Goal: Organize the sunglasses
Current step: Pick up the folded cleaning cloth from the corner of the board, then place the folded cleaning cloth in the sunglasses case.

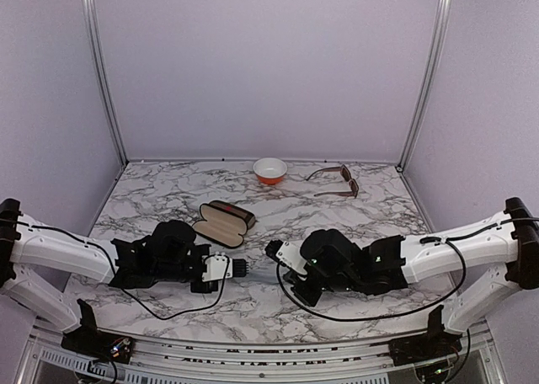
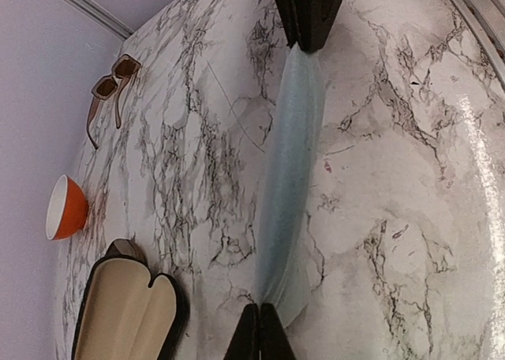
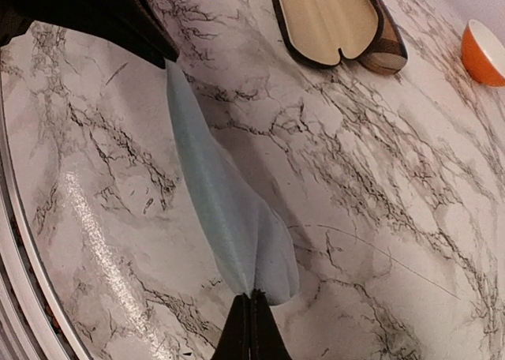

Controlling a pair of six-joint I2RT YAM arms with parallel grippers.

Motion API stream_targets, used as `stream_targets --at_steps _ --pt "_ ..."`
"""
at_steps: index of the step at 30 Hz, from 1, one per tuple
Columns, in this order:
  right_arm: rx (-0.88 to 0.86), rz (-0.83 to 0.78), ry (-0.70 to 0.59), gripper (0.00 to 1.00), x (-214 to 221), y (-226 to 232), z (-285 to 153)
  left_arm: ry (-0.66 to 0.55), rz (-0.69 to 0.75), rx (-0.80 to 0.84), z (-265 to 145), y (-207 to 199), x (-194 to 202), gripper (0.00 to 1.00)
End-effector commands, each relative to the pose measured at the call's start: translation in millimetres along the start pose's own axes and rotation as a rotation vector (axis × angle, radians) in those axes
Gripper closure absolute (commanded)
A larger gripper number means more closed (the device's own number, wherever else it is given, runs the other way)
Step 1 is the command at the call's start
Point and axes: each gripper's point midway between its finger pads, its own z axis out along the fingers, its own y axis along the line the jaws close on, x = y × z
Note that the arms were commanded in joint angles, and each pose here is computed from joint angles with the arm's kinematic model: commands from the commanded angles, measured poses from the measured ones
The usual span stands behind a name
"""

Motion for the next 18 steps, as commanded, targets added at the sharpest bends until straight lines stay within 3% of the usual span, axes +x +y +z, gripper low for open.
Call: stream_targets --at_steps 1,18 --pt "0.01 -0.024 -0.037 1.0 -27 -12 4 -0.004 0.014 -0.036 -7 25 -7 1.0" --pt "0.024 -0.077 -0.119 1.0 -99 -41 44 0.071 0.024 -0.109 -23 106 12 1.0"
